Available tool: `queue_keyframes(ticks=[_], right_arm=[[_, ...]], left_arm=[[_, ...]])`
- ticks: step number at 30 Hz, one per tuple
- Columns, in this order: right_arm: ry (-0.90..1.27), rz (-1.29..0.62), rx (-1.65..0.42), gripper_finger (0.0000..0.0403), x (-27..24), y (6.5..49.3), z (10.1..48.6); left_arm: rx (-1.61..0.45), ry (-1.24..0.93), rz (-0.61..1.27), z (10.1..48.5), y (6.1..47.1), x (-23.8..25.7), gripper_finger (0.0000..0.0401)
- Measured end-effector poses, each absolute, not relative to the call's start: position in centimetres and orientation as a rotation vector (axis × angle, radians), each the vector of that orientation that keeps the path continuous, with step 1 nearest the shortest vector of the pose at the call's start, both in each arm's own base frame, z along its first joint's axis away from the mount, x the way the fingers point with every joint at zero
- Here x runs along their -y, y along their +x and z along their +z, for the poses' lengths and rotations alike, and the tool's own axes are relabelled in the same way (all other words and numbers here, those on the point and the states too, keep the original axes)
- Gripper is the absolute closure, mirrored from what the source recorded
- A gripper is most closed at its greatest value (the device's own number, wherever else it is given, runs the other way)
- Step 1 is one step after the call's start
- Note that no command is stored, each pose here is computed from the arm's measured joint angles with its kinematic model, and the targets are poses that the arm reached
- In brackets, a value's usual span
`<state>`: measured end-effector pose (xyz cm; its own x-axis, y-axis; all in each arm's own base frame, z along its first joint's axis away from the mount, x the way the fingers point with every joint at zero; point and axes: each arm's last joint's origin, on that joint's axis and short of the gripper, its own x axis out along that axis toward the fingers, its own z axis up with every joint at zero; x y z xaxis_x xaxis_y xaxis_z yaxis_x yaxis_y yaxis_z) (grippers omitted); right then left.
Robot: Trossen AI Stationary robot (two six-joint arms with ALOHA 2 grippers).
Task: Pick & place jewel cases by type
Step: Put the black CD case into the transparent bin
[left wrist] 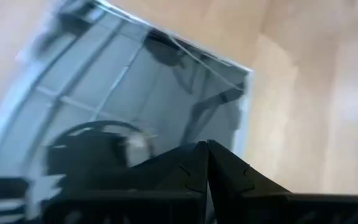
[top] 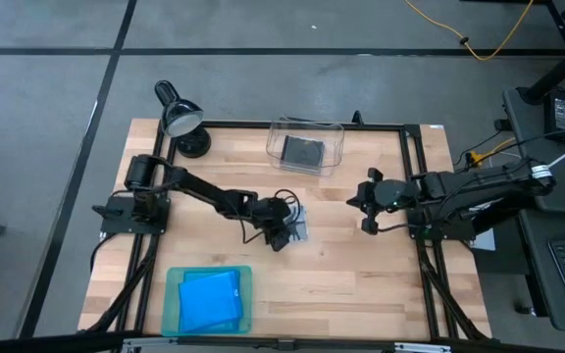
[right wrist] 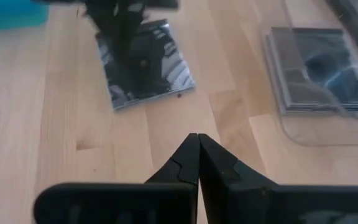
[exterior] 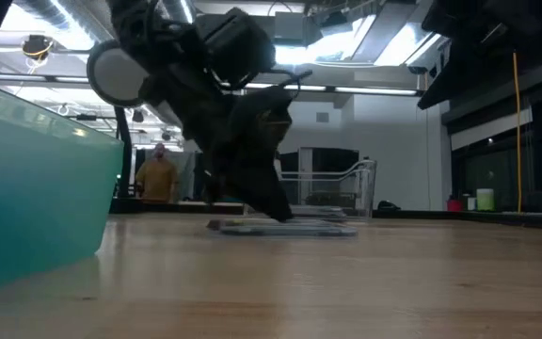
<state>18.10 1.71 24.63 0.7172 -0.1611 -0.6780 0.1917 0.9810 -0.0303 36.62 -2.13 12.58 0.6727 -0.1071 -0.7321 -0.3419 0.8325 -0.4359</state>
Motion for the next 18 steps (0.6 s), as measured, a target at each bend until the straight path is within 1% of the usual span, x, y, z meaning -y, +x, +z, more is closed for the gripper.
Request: queue_keyframes(ticks=[4, 10, 14, 18], right_arm=[[0.037, -0.179, -0.802, 0.0395, -1.9, 18.9, 23.7], [-0.01, -0.125, -0.895, 0.0395, -2.3, 20.8, 21.6], [-0.049, -0.065, -0.956, 0.0395, -2.6, 22.5, 19.6], [-0.077, 0.018, -1.005, 0.0395, -3.0, 24.2, 17.3]], left_arm=[[-0.861, -0.513, 0.137, 14.6, 36.2, 1.4, 0.04], [-0.768, -0.498, 0.183, 18.7, 35.1, 0.9, 0.0398], [-0.827, -0.509, 0.324, 19.7, 33.3, 0.5, 0.04], [-0.852, -0.617, 0.494, 19.1, 31.4, 0.3, 0.0397]])
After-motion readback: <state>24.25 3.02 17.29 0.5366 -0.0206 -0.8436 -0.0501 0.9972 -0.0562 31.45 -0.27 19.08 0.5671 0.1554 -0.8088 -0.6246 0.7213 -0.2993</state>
